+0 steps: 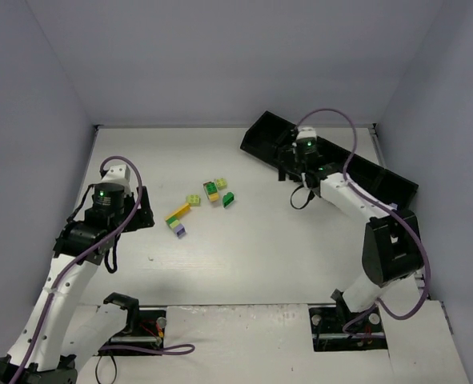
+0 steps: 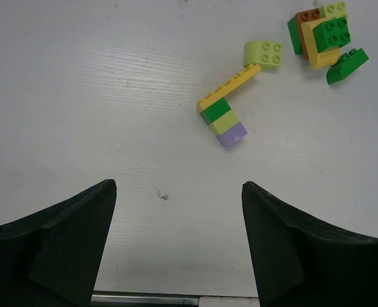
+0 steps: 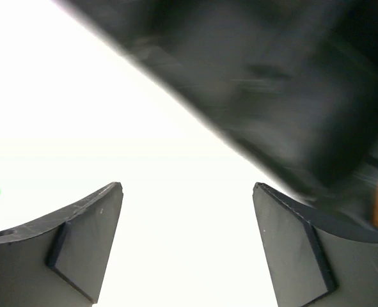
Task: Sort the legos into containers by color
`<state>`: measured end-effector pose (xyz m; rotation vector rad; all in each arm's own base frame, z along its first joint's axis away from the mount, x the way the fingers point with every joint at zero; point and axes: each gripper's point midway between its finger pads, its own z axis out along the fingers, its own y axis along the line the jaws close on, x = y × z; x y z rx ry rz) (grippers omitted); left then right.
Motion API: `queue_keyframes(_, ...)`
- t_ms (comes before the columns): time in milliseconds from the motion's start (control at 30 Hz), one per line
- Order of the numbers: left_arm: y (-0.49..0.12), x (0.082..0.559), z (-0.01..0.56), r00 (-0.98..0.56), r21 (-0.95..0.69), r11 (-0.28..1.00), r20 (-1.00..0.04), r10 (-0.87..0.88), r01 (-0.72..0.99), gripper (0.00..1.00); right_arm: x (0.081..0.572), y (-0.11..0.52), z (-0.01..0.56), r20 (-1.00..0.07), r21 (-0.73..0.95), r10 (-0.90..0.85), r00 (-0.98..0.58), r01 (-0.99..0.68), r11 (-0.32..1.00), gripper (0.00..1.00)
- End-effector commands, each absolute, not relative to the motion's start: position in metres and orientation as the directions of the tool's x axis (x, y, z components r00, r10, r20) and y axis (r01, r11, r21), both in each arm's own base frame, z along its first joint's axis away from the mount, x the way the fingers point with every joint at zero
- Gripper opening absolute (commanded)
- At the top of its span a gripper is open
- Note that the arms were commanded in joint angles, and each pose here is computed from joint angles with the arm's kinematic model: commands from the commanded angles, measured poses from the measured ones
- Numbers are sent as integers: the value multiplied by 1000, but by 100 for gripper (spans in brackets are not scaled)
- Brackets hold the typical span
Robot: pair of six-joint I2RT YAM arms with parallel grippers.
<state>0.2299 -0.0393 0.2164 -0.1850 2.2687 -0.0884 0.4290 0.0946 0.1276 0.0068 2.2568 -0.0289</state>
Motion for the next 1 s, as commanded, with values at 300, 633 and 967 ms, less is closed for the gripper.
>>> queue_keyframes(300, -39, 238, 234, -594, -128, 987, -788, -161, -97, 73, 415, 297, 115, -798, 38, -346, -493, -613, 789, 88)
queue_keyframes(633, -33, 230, 234, -595, -108, 988, -788, -155, -115, 73, 413, 339, 75, -762, 55, -410, -502, -681, 730, 96)
queue_keyframes(967, -32, 230, 236, -592, -105, 987, -791, -155, -119, 73, 418, 347, 49, -738, 49, -443, -509, -695, 717, 80)
